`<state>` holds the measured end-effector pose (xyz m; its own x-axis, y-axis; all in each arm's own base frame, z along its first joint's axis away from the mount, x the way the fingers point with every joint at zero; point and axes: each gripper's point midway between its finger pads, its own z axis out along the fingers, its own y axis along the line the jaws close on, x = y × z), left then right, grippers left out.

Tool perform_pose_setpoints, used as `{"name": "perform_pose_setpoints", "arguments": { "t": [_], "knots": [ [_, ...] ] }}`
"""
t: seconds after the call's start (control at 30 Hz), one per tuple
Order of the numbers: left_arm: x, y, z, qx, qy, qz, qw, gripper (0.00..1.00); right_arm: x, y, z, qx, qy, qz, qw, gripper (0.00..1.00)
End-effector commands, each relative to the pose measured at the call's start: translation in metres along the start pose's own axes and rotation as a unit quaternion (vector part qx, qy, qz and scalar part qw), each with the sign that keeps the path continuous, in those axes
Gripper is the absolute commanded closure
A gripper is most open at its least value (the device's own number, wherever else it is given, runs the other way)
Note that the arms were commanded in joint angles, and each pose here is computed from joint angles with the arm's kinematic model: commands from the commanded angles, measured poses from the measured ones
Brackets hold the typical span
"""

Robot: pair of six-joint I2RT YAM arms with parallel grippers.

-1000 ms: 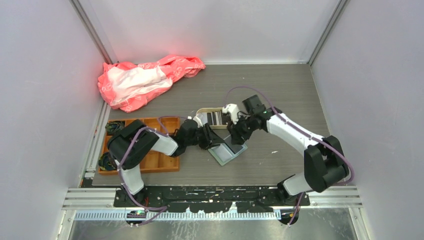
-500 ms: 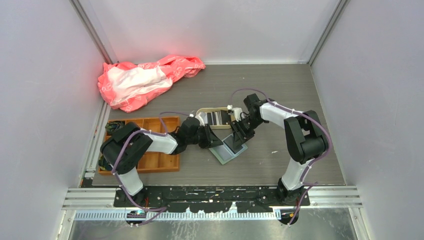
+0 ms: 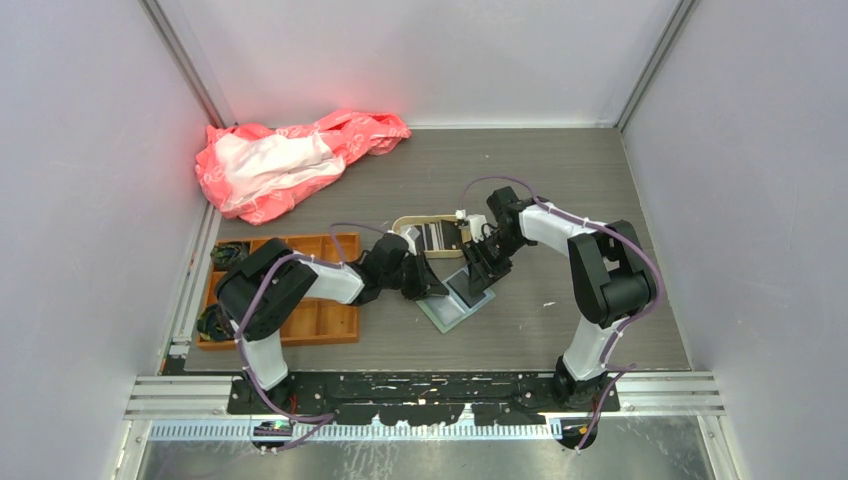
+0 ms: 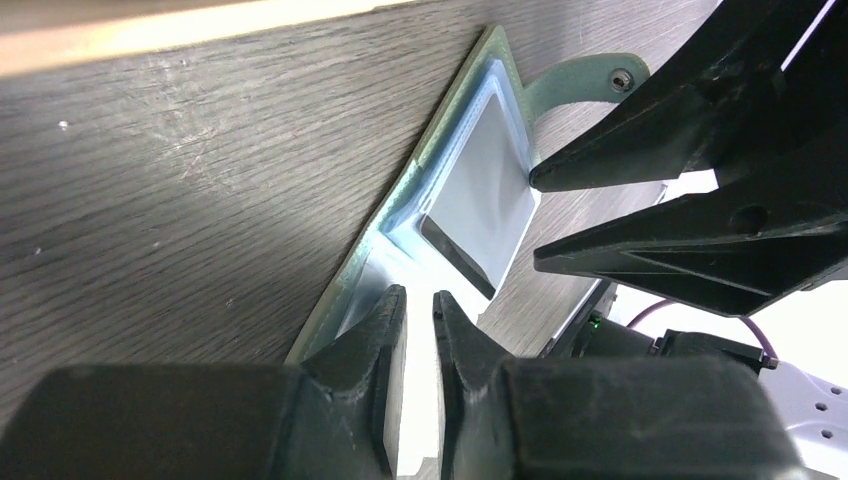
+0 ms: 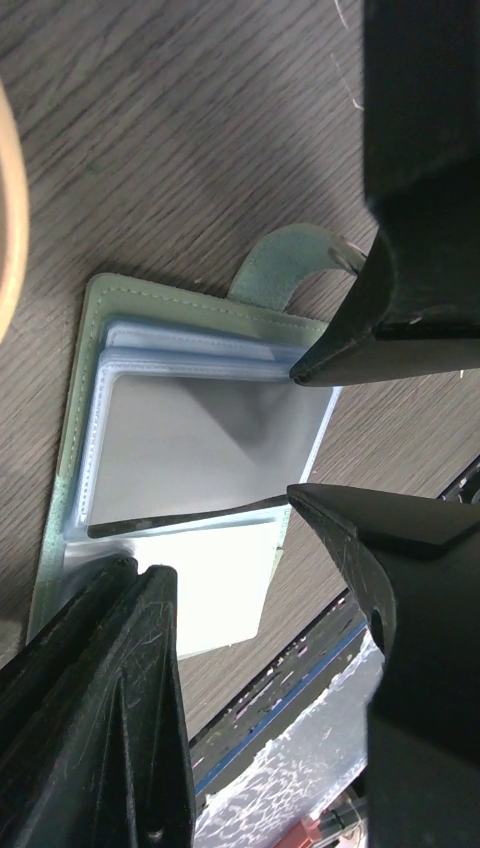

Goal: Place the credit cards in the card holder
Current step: Insert the credit card into the card holder.

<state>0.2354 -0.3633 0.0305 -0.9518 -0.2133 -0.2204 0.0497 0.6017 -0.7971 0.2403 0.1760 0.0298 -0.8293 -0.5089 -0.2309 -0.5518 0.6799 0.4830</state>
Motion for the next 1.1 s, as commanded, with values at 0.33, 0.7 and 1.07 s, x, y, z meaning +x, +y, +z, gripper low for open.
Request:
{"name": "perform_pose_setpoints", "arguments": {
  "t": [0.33, 0.7, 1.07],
  "knots": [
    [0.002, 0.001, 0.006, -0.011, 0.014, 0.012, 1.0, 0.88, -0.01, -0.007, -0.006, 0.026, -0.008, -0.013, 1.0, 0.52],
    [0.002, -0.002, 0.007, -0.005, 0.017, 0.017, 1.0, 0.88, -0.015, 0.029, -0.012, -0.075, -0.024, -0.008, 0.997, 0.64],
    [-0.003, -0.008, 0.012, 0.002, 0.021, 0.026, 0.999, 0.88, -0.018, 0.039, -0.021, -0.161, -0.041, 0.045, 0.985, 0.66]
  ]
}}
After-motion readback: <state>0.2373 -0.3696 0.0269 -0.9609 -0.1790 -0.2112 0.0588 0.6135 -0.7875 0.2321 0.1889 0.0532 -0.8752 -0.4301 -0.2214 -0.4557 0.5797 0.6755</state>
